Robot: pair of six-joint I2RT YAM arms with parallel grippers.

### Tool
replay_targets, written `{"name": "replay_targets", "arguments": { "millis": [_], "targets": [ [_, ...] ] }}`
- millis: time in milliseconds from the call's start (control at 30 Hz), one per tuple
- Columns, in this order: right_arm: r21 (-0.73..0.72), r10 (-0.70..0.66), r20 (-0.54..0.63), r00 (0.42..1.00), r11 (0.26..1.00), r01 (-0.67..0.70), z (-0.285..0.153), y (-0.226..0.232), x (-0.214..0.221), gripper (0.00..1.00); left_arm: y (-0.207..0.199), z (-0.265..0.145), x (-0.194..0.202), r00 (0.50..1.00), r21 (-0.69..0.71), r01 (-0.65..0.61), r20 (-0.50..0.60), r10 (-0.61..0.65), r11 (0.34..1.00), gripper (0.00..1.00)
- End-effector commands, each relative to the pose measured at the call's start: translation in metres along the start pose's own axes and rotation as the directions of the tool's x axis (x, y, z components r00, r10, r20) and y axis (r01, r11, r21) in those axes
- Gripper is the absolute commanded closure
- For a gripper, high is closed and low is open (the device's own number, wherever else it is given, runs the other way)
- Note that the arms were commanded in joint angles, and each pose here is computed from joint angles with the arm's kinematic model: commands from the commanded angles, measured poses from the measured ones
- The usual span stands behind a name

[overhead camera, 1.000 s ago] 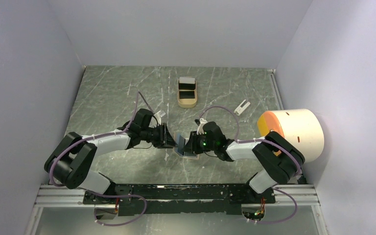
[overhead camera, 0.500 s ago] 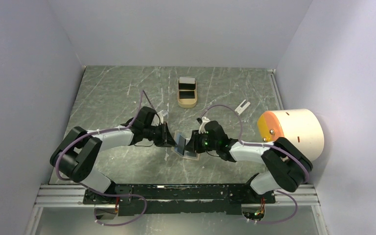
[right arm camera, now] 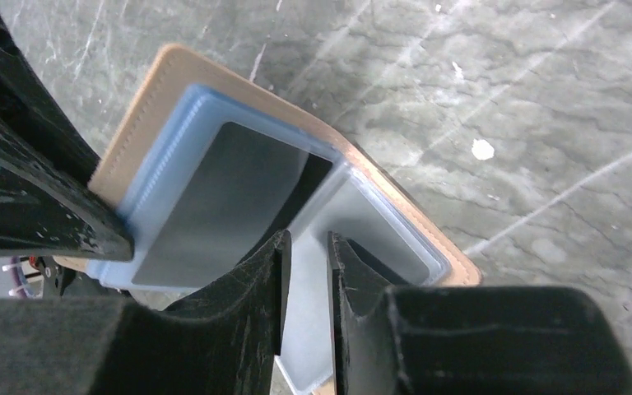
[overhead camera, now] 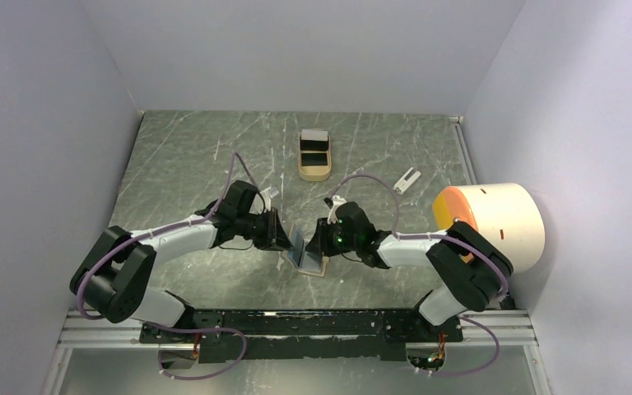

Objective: Put the credit cards into the card holder
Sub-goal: Insert the credit card into the card holder.

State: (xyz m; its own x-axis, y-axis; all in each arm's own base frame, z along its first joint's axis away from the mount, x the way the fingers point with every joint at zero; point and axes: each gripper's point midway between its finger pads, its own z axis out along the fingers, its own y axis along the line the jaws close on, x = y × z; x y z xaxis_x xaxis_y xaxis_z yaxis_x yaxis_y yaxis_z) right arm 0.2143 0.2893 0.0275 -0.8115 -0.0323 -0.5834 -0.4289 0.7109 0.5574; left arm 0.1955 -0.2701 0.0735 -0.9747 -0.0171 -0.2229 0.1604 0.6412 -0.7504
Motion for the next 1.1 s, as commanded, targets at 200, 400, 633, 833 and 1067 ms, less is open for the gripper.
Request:
{"name": "replay_targets", "arguments": {
  "millis": [200, 400, 633, 833, 1067],
  "targets": [
    [-0.003, -0.004, -0.014, 1.000, 1.000, 0.004, 0.010, 0.002, 0.010, 0.74, -0.023, 0.012, 0.008, 0.999, 0.200, 0.009, -0.046, 0.000, 0.980, 0.82],
    [0.001, -0.006, -0.014, 1.000, 1.000, 0.006, 0.010, -0.001, 0.013, 0.73, -0.021, 0.014, 0.011, 0.999, 0.208, 0.011, -0.054, 0.001, 0.978, 0.80],
    [0.004, -0.002, -0.014, 1.000, 1.000, 0.002, 0.008, -0.003, 0.016, 0.73, -0.018, 0.019, 0.015, 0.998, 0.225, 0.019, -0.066, -0.004, 0.974, 0.78],
    [0.009, -0.002, -0.007, 1.000, 1.000, 0.002, 0.006, -0.005, 0.016, 0.73, -0.014, 0.023, 0.018, 0.997, 0.218, 0.025, -0.074, -0.009, 0.976, 0.82],
    [0.000, 0.007, -0.006, 1.000, 1.000, -0.007, 0.005, -0.004, 0.018, 0.72, -0.013, 0.025, 0.021, 0.997, 0.229, 0.027, -0.078, -0.009, 0.973, 0.83]
  ]
}}
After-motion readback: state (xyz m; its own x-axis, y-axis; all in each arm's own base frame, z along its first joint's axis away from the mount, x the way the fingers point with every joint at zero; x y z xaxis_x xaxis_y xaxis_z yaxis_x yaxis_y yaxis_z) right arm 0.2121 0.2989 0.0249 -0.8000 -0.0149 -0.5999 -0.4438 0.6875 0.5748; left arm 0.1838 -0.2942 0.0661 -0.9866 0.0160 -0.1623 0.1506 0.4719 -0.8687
